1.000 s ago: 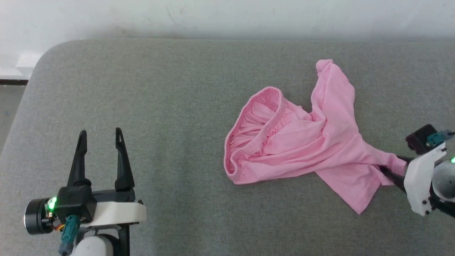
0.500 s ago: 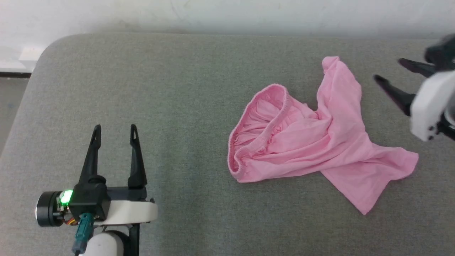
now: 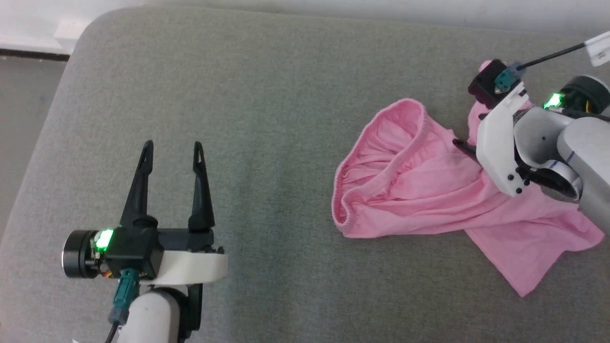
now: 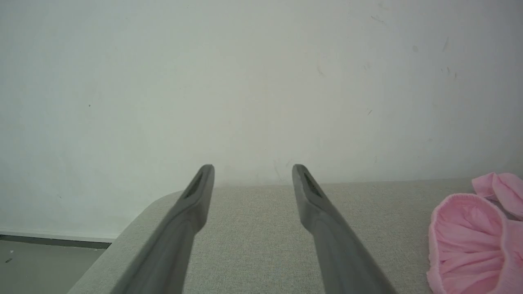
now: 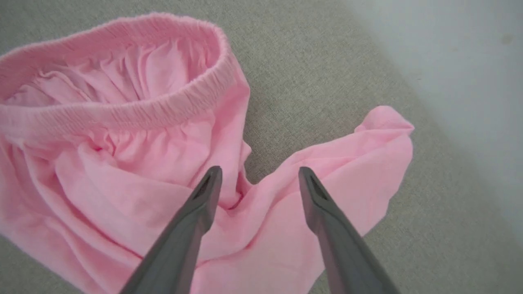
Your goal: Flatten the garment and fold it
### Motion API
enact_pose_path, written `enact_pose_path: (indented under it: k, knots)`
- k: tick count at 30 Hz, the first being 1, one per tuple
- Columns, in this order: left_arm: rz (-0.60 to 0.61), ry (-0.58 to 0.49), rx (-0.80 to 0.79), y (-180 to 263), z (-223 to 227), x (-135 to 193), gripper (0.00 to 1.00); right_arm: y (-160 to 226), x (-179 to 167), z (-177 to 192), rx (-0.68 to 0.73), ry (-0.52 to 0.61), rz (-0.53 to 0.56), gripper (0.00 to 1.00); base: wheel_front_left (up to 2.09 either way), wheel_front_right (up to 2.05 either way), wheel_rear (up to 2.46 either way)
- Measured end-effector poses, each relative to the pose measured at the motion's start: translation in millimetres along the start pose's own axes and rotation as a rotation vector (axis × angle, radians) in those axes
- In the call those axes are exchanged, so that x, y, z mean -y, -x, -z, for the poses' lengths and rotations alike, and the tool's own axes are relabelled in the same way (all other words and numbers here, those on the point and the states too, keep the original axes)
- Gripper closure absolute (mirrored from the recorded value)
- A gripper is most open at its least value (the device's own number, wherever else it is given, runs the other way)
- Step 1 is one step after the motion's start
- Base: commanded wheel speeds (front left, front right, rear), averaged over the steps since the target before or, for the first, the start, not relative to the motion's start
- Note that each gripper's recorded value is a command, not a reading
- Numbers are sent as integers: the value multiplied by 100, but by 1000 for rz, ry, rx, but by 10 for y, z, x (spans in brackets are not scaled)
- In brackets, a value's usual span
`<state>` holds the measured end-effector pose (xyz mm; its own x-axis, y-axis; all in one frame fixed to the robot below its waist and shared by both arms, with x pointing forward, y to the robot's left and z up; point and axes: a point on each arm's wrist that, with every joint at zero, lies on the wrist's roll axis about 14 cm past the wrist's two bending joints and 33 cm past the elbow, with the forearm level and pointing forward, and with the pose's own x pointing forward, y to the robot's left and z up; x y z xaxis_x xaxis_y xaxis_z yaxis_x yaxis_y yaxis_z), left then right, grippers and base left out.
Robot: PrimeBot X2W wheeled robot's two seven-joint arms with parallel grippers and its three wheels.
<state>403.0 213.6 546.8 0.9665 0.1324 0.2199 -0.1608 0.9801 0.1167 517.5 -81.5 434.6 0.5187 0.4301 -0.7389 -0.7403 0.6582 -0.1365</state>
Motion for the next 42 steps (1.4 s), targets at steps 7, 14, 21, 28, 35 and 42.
enact_pose_path:
  k: [7, 14, 21, 28, 35, 42]
  knots:
    - [-11, 1, -30, -40, 117, -1, 0, -348, -85, 381, -134, 14, -39, 58, 0, 0, 0]
    - [-30, -7, -53, -21, 186, -62, 0, -399, -81, 135, -1, 14, -57, 100, 0, 0, 0]
    - [-11, 5, -51, -36, 188, 16, 0, -177, 435, -437, 215, -33, 59, 100, 0, 0, 0]
    - [0, 0, -48, -123, 217, 49, 0, -260, 1144, -207, 209, -167, 249, 100, 0, 0, 0]
    - [1, -13, -78, -119, 317, 50, 0, -524, 1343, 330, 96, -244, 362, 100, 0, 0, 0]
    - [13, -23, -71, -111, 288, 34, 0, -473, 1219, -57, 312, -174, 363, 0, 0, 0, 0]
